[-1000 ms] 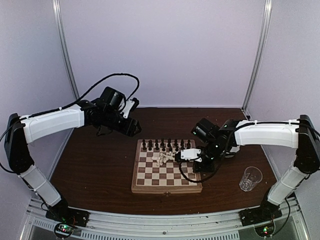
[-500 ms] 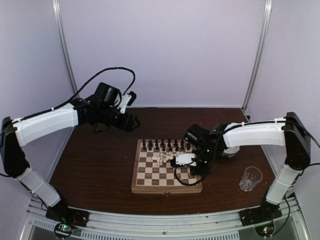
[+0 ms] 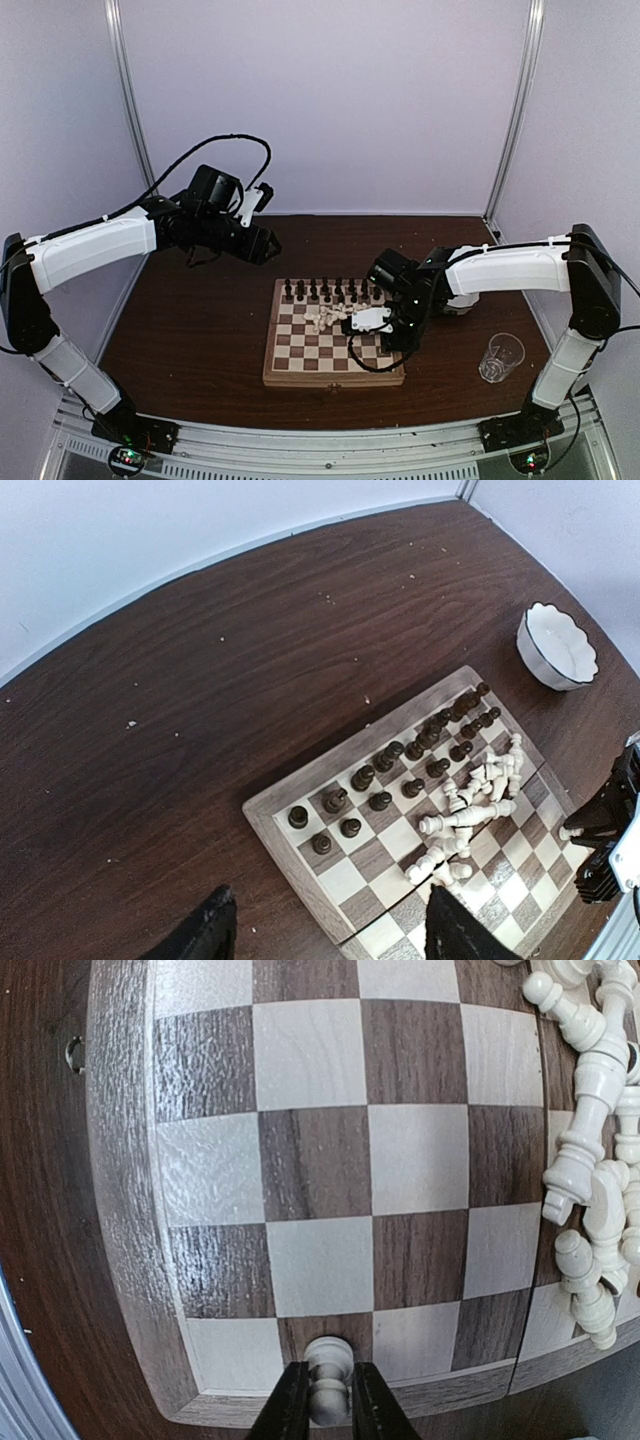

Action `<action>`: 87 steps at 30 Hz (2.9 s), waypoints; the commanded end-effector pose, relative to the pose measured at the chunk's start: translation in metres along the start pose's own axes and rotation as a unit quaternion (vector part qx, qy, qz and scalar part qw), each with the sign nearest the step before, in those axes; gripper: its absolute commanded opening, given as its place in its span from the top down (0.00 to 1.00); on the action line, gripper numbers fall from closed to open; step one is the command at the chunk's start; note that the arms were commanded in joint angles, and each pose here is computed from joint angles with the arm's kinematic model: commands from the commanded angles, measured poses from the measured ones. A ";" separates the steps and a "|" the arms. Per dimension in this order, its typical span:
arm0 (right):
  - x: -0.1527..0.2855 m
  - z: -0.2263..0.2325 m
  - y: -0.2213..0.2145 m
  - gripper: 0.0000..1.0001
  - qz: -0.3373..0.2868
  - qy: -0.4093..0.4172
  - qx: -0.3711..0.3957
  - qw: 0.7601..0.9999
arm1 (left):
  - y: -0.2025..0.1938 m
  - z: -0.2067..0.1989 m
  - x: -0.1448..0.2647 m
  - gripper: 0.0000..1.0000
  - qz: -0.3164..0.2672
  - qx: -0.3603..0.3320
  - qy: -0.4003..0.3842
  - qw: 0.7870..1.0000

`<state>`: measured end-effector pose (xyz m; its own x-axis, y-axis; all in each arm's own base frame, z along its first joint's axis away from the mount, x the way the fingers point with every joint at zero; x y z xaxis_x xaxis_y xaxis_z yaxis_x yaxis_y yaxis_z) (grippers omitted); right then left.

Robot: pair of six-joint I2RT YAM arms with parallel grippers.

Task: Set up the chess pieces on the board
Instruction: Place the pawn at h2, then pick up the chessboard.

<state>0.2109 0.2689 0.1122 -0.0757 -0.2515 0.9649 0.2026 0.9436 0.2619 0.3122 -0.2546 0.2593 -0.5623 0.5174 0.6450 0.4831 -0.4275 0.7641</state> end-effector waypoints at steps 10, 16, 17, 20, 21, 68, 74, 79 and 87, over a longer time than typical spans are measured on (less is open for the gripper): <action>0.039 -0.001 0.015 0.66 -0.026 -0.017 -0.004 1.000 | 0.011 -0.001 0.000 0.35 -0.022 -0.001 -0.010 1.000; 0.082 0.000 0.012 0.64 -0.057 -0.031 0.001 0.998 | 0.005 -0.001 -0.008 0.35 -0.008 -0.003 -0.014 1.000; 0.088 0.001 0.008 0.64 -0.062 -0.031 -0.003 0.998 | 0.003 -0.002 -0.010 0.37 -0.003 -0.004 -0.017 1.000; 0.102 -0.006 -0.014 0.64 -0.083 -0.038 -0.035 0.995 | -0.006 -0.010 -0.019 0.44 0.041 -0.013 -0.016 0.999; 0.107 -0.010 -0.022 0.64 -0.096 -0.042 -0.052 0.993 | -0.009 -0.019 -0.021 0.46 0.056 -0.026 -0.014 0.998; 0.112 -0.039 -0.087 0.66 -0.213 -0.072 -0.177 0.958 | -0.054 -0.118 -0.133 0.79 0.210 -0.083 -0.043 0.973; 0.111 -0.039 -0.088 0.65 -0.211 -0.073 -0.179 0.958 | -0.056 -0.117 -0.138 0.77 0.213 -0.088 -0.036 0.972; 0.111 -0.039 -0.088 0.65 -0.210 -0.073 -0.178 0.959 | -0.056 -0.117 -0.140 0.77 0.213 -0.089 -0.033 0.972; 0.110 -0.039 -0.088 0.66 -0.210 -0.072 -0.177 0.959 | -0.052 -0.117 -0.141 0.92 0.208 -0.090 -0.033 0.973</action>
<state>0.2210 0.1499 0.1969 -0.3458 -0.5325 0.7726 0.4499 0.6285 0.6345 0.2803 -0.3863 0.1260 -0.2741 0.3016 0.9132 0.5433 -0.7350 0.4058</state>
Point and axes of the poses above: each gripper's point midway between its finger pads, its own x axis back along the fingers, its own z axis along the line the jaws close on, y = z × x, the point moved 6 cm from there along x, back along the fingers, and after that the axes turned 9 degrees about -x, right-handed, at the moved point
